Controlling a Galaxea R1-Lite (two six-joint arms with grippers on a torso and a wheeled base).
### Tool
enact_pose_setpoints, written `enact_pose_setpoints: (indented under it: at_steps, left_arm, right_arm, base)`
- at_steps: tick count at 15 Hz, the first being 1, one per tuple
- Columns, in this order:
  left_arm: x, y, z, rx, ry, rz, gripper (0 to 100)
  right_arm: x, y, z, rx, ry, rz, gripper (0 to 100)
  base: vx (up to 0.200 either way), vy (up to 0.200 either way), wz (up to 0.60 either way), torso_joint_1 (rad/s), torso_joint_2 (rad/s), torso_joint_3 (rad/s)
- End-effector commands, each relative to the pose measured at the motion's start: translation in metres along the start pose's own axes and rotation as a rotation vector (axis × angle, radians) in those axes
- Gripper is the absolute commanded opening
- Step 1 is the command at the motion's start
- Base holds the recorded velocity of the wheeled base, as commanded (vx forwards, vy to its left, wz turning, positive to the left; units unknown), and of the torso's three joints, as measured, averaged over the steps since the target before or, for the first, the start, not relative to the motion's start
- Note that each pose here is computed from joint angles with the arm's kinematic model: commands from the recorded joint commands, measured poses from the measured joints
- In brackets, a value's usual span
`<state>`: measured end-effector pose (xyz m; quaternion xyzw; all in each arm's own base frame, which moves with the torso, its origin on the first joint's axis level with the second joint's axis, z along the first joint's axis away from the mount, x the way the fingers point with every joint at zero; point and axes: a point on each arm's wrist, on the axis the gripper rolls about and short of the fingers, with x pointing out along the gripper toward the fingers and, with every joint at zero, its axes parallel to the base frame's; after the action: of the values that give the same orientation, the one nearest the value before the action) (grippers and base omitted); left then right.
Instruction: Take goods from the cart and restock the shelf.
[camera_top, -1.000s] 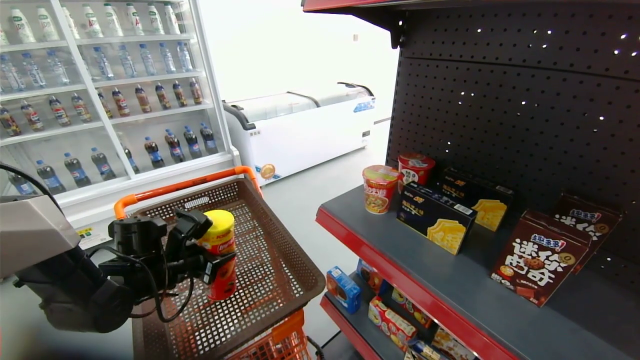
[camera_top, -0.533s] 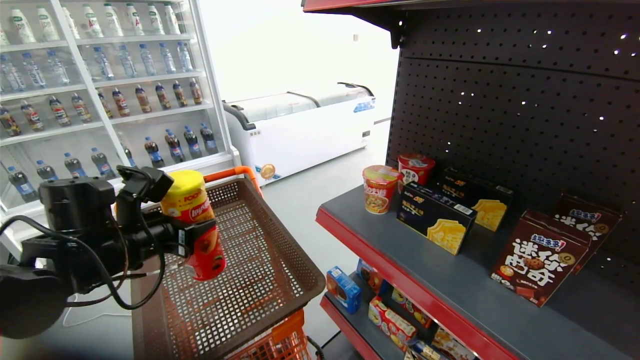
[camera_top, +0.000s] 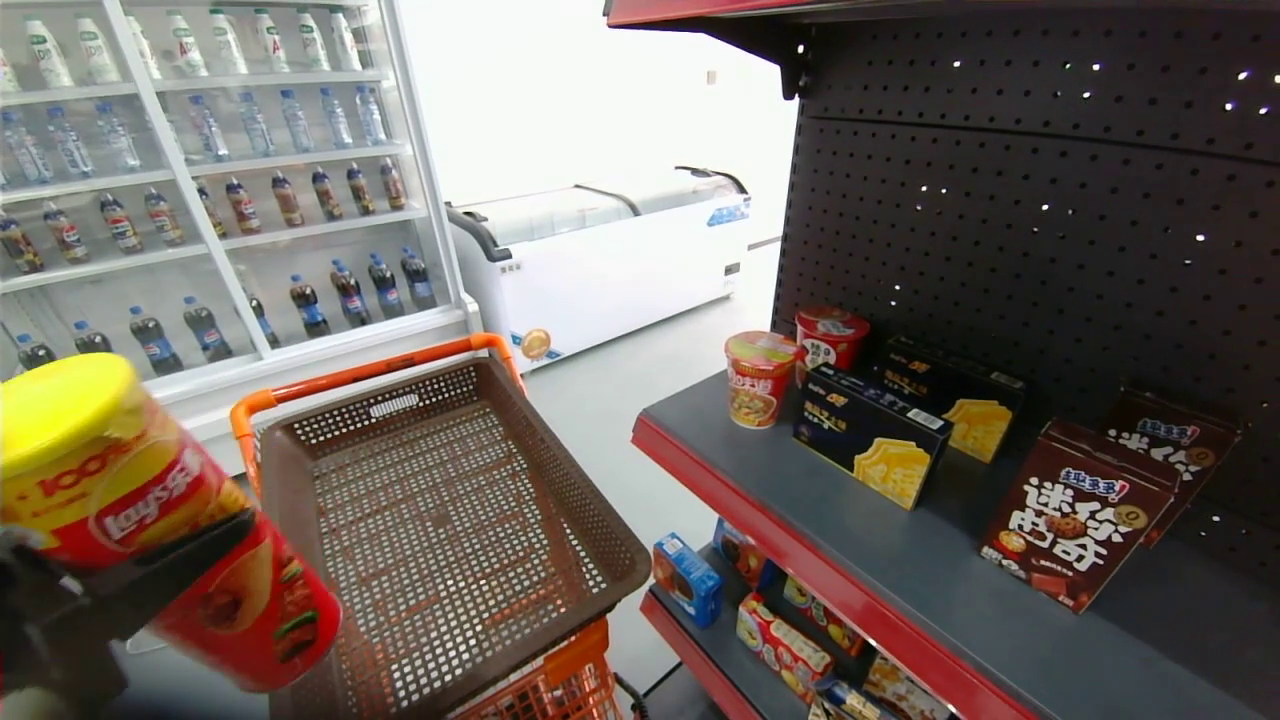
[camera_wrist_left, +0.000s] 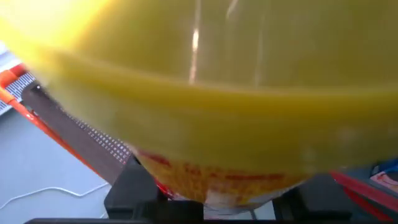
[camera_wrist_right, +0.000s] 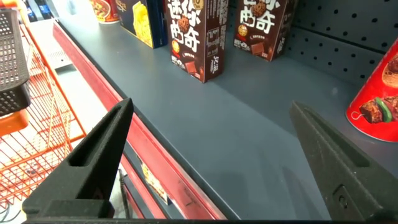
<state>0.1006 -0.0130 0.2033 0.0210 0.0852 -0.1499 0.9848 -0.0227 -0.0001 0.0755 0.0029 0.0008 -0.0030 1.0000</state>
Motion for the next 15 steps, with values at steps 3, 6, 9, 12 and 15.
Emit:
enact_pose_setpoints:
  at_steps: [3, 6, 9, 12, 15]
  left_arm:
    - [-0.076, -0.020, -0.044, 0.035, -0.213, -0.012, 0]
    - [-0.087, -0.022, -0.055, 0.038, -0.212, 0.010, 0]
    - [-0.105, -0.027, -0.076, 0.035, -0.207, 0.047, 0]
    - [-0.110, -0.028, -0.082, 0.033, -0.206, 0.064, 0]
    - [-0.111, -0.028, -0.080, 0.033, -0.214, 0.062, 0]
  right_arm:
    - [0.000, 0.000, 0.000, 0.000, 0.001, 0.000, 100]
    - [0.000, 0.000, 0.000, 0.000, 0.001, 0.001, 100]
    - [0.000, 0.000, 0.000, -0.001, 0.001, 0.004, 100]
    - [0.000, 0.000, 0.000, -0.001, 0.001, 0.004, 100]
    - [0.000, 0.000, 0.000, -0.001, 0.001, 0.004, 100]
  base:
    - [0.000, 0.000, 0.00, 0.000, 0.00, 0.000]
    - [0.000, 0.000, 0.00, 0.000, 0.00, 0.000]
    - [0.000, 0.000, -0.40, 0.003, 0.00, 0.002]
    - [0.000, 0.000, -0.60, 0.006, 0.00, 0.001]
    - [0.000, 0.000, -0.60, 0.007, 0.00, 0.004]
